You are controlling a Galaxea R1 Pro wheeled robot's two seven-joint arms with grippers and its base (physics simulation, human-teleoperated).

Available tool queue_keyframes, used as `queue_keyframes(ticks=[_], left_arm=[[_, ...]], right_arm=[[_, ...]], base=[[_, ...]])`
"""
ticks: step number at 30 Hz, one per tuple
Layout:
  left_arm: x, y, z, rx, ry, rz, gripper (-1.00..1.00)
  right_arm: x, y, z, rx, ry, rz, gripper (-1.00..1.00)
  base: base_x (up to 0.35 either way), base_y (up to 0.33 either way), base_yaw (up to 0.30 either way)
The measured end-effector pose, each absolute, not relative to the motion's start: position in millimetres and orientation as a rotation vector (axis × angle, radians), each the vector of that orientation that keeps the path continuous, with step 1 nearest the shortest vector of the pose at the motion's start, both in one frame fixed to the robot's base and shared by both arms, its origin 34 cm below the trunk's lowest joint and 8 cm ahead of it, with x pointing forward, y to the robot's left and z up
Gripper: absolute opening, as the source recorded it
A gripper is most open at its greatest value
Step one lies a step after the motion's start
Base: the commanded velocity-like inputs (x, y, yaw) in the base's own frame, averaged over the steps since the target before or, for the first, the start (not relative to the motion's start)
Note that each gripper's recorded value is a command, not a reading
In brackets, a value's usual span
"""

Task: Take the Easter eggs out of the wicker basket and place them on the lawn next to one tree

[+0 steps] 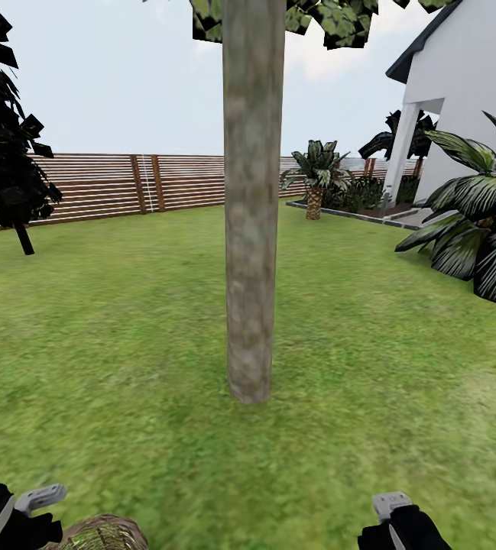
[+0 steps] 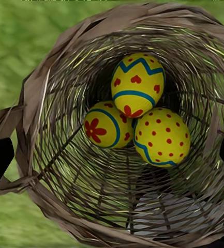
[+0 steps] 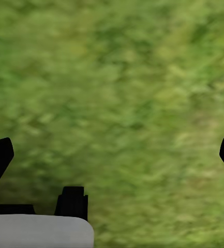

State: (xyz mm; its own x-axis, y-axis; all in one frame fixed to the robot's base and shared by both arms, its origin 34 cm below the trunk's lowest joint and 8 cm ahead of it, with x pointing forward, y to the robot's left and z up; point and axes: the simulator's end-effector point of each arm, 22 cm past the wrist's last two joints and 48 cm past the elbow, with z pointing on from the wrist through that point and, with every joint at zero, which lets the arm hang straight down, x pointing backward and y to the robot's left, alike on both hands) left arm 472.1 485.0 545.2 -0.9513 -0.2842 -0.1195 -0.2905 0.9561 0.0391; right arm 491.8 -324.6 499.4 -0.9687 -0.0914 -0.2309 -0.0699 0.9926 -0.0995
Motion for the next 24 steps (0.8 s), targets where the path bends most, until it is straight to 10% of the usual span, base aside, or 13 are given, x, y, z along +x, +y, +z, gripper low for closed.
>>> queue_keyframes(ticks=[24], left_arm=[[471, 472, 516, -0.436, 2.997, 0.053, 1.0]], right_arm=[[519, -334, 502, -0.101, 2.813, -0.149, 1.0]], base=[[0.0, 0.0, 0.0]])
